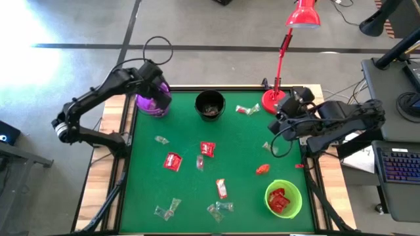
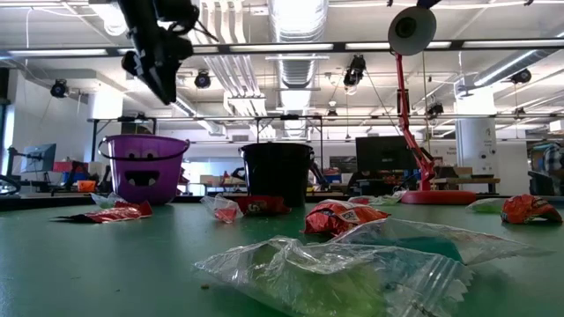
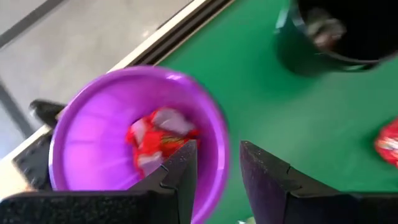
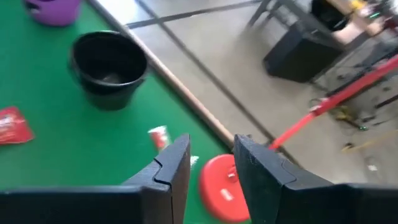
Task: Sort candy
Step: Put the right red candy into the green bucket
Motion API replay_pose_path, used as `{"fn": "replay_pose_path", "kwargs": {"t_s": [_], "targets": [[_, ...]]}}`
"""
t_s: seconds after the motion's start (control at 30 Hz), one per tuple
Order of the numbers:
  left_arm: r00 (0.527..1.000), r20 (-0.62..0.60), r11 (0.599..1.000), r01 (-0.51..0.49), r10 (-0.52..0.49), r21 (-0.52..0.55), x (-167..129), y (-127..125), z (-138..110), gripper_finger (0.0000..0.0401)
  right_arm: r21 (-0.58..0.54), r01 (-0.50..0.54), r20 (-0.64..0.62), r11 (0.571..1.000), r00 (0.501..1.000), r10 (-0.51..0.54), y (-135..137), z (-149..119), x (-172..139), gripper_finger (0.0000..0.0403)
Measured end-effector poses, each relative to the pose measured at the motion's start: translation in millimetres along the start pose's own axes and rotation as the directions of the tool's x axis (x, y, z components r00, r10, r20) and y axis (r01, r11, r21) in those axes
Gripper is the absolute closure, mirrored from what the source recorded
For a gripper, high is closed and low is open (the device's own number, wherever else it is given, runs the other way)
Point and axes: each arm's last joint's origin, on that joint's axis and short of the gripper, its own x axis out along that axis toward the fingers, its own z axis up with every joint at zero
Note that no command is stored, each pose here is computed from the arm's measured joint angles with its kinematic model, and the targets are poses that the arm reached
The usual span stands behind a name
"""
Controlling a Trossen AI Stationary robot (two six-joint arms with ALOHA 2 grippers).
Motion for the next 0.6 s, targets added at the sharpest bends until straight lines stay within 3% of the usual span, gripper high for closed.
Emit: {"fn": "replay_pose_path", "kwargs": {"t_s": [0.23, 0.43, 0.6], "targets": [[0.998, 0.026, 0.990, 0.049, -0.053, 0.136, -18.7, -15.2, 0.2, 0.0297, 0.033, -0.013, 0.027, 0.999, 1.000, 0.012, 28.6, 10.6, 12.4, 0.0294], [0.998, -0.020, 0.970, 0.061, -0.058, 0.237, -25.3, -18.4, -9.7, 0.0297, 0.075, -0.095, -0.028, 0.993, 0.995, 0.097, 62.5, 23.3, 35.1, 0.0247], [0.998, -0.026, 0.957, 0.067, -0.063, 0.282, -32.6, -18.4, -16.4, 0.0297, 0.188, -0.116, 0.009, 0.975, 0.993, 0.116, 93.1, 41.5, 59.5, 0.0217]]}}
